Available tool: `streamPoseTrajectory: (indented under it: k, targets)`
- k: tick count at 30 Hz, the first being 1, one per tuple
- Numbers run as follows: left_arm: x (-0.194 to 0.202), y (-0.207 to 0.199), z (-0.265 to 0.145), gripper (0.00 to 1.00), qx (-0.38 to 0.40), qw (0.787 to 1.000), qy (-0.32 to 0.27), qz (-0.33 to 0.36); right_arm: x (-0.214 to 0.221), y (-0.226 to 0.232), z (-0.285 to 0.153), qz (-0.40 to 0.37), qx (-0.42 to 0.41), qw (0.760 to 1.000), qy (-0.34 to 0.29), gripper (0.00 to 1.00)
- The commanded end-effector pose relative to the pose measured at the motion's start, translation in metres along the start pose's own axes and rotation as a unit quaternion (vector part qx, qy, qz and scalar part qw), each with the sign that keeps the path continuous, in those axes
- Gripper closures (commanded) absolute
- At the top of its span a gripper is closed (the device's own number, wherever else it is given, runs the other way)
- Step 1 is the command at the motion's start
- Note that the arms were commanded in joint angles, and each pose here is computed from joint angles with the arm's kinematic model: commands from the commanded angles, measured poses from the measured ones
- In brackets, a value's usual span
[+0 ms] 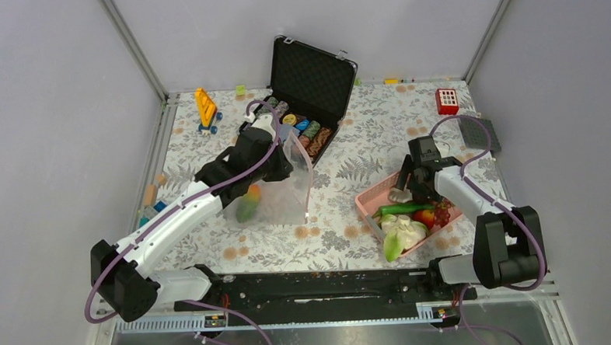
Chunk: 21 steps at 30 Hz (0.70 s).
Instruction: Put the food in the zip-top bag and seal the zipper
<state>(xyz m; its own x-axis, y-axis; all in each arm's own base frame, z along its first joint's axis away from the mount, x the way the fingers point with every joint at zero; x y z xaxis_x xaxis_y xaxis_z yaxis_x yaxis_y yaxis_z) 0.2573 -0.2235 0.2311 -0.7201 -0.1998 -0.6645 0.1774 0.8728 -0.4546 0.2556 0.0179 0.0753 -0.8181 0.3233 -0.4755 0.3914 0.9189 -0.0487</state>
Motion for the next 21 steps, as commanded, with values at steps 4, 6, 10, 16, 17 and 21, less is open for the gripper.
streamPoseTrajectory:
  k: [4, 6, 10, 16, 17, 21]
  targets:
    - [-0.008, -0.005, 0.004, 1.00, 0.016, 1.000, -0.012, 0.001, -0.002, 0.006, -0.002, 0.002, -0.019, 1.000, 0.009, 0.14]
    - [-0.007, -0.006, 0.005, 1.00, 0.018, 1.000, -0.009, 0.001, 0.002, 0.008, -0.004, 0.004, -0.026, 0.999, 0.018, 0.14]
    - [-0.009, -0.006, 0.006, 1.00, 0.017, 1.000, -0.011, 0.000, 0.009, 0.007, -0.005, 0.006, -0.030, 0.999, 0.032, 0.17]
    - [-0.007, -0.006, 0.006, 1.00, 0.017, 1.000, -0.008, -0.002, 0.010, 0.003, -0.006, 0.014, -0.021, 0.999, 0.027, 0.29]
    - [-0.008, -0.005, 0.006, 1.00, 0.017, 1.000, -0.011, -0.002, 0.009, 0.001, -0.007, 0.014, -0.015, 1.000, 0.023, 0.31]
    - [-0.006, -0.005, 0.006, 1.00, 0.018, 1.000, -0.008, -0.002, 0.007, -0.002, -0.012, 0.023, -0.011, 1.000, 0.008, 0.45]
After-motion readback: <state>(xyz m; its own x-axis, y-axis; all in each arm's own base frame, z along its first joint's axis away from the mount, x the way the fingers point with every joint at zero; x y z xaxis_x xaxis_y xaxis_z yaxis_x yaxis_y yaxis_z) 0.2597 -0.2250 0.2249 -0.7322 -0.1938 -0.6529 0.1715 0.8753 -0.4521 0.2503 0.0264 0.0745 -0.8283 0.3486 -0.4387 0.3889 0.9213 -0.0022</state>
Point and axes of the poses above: each gripper's point midway between its finger pads, its own z axis out along the fingers, its own y axis along the line the jaws close on, x = y × z, the point moved 3 cm from there along -z, back along the fingers, and after that the axes turned 3 degrees about -z, right-handed, at the moved point
